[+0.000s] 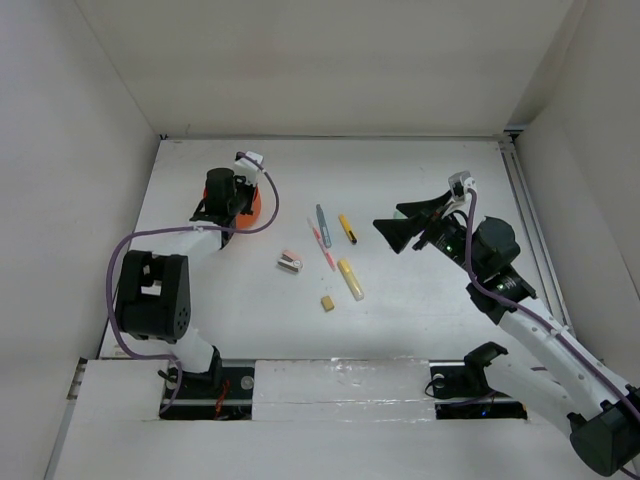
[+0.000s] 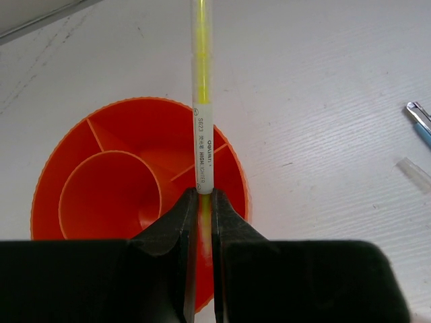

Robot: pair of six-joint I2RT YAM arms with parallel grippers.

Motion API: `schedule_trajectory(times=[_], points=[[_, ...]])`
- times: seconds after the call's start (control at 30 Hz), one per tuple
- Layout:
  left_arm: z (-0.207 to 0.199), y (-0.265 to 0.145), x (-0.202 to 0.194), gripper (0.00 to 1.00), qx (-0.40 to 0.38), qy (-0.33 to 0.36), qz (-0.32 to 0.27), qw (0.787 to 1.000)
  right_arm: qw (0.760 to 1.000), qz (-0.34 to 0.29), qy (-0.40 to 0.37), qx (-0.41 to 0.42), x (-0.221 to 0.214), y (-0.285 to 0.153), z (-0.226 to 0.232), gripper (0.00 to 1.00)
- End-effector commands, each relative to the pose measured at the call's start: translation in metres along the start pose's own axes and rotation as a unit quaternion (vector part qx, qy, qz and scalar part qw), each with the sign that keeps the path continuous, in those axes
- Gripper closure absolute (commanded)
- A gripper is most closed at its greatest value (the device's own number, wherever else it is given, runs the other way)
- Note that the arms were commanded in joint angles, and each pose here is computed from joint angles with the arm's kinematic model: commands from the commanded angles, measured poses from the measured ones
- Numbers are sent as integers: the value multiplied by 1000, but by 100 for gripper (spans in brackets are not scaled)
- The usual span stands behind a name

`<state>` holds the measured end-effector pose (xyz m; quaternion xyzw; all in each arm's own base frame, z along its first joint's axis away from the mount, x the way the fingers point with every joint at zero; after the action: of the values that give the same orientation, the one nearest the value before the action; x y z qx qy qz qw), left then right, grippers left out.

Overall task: Sort the stationery into containers
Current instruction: Place the pen in the storage box.

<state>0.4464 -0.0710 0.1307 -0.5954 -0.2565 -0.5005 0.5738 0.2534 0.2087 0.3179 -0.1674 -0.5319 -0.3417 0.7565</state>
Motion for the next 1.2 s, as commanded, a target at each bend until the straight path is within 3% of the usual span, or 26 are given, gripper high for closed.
schedule_trajectory(times=[0.0,0.23,0.37,0.53,0.87,1.17], points=[[4,1,9,100,17,4,-22,1000,999,-20,-15,23,12,-1,11,0],[4,7,1,100,19,-2,-8,1000,1000,-9,-12,24,4,0,10,0],[5,9,-1,81,22,-8,-2,1000,1000,-9,-12,24,4,0,10,0],[7,10,3,73,29,-14,-10,999,1000,-9,-12,24,4,0,10,0],[4,9,1,75,22,-14,-7,1000,1000,-13,-9,26,6,0,11,0],[-1,-1,27,62,28,-6,-36,999,1000,-7,-3,29,2,4,10,0]])
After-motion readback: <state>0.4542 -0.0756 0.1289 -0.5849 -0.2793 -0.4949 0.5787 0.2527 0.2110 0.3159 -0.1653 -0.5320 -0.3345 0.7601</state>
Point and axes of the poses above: each gripper's point midway between its finger pads, its own y axis out along the fingers, its own z axis along the line the jaws close on, x = y × z, the point moved 1 cm from there along -y, back along the fingers, and after that the axes turned 1 degree about -y, right-handed, at the moved point
